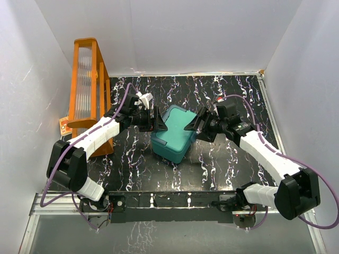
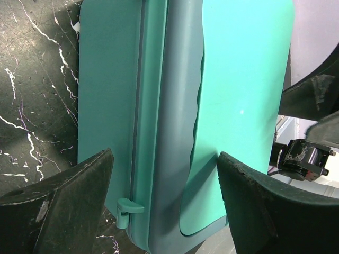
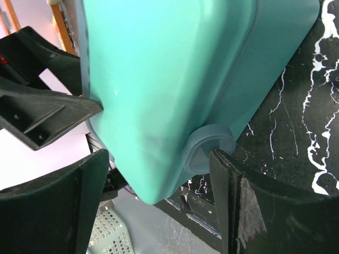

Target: Organize the medicine kit

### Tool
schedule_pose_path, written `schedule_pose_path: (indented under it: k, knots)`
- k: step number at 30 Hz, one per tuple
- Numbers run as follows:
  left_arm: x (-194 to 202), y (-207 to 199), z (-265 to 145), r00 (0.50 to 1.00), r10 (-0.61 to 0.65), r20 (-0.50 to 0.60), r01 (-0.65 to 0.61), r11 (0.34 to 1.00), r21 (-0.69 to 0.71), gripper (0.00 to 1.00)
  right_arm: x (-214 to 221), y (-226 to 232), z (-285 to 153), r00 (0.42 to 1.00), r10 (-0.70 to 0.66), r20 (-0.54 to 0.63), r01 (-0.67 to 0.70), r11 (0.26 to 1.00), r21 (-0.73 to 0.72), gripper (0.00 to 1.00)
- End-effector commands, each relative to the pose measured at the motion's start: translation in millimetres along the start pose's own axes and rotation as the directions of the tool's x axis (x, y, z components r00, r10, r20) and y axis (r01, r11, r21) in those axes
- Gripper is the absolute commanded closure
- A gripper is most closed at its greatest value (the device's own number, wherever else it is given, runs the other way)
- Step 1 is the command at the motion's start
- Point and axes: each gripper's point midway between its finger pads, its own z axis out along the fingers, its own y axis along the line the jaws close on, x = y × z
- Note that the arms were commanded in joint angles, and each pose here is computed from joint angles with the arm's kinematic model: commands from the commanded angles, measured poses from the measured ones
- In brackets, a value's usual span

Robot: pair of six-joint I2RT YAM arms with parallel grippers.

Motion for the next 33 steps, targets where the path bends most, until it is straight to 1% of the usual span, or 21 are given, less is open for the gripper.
schedule_pose_path:
  k: [1, 7, 12, 18, 21, 25, 27, 31, 33]
  knots:
    - [26.2, 32.9, 4.1, 0.996, -0.039, -0.080, 0.028, 0.991, -0.134, 0.24, 1.8, 2.8, 7.7, 1.000, 0.013, -0.023, -0.014, 0.999, -0.035, 0.27]
    - [32.7, 32.7, 6.0, 0.995, -0.056, -0.088, 0.046, 0.992, -0.115, 0.27, 1.7, -4.3, 14.4, 1.000, 0.016, -0.023, -0.016, 1.000, -0.015, 0.28]
    - [34.4, 30.9, 6.9, 0.994, -0.060, -0.089, 0.051, 0.994, -0.100, 0.29, 0.3, 0.2, 18.7, 1.000, 0.010, -0.014, -0.010, 0.998, -0.062, 0.28]
    - [39.2, 29.8, 8.9, 0.992, -0.062, -0.108, 0.054, 0.995, -0.080, 0.30, 0.8, 0.9, 23.5, 1.000, 0.005, -0.023, -0.007, 0.997, -0.080, 0.27]
    - [41.8, 30.1, 9.6, 0.991, -0.064, -0.115, 0.056, 0.996, -0.074, 0.33, 0.5, 6.9, 24.6, 1.000, 0.004, -0.022, -0.007, 0.993, -0.118, 0.27]
    - [48.7, 28.2, 12.4, 0.987, -0.087, -0.136, 0.082, 0.995, -0.049, 0.37, 2.8, 17.2, 23.6, 1.000, 0.006, -0.019, -0.010, 0.979, -0.203, 0.28]
    - [52.3, 27.8, 14.1, 0.986, -0.094, -0.141, 0.090, 0.995, -0.037, 0.39, 1.9, 18.1, 23.7, 1.000, 0.000, -0.008, -0.002, 0.976, -0.216, 0.30]
    - [58.7, 27.5, 15.3, 0.984, -0.098, -0.146, 0.096, 0.995, -0.025, 0.44, 3.2, 15.7, 27.1, 1.000, -0.009, -0.012, 0.006, 0.975, -0.222, 0.41]
    - [59.0, 27.4, 15.0, 0.985, -0.098, -0.144, 0.096, 0.995, -0.024, 0.44, 4.3, 12.3, 29.5, 1.000, -0.008, -0.016, 0.004, 0.976, -0.216, 0.45]
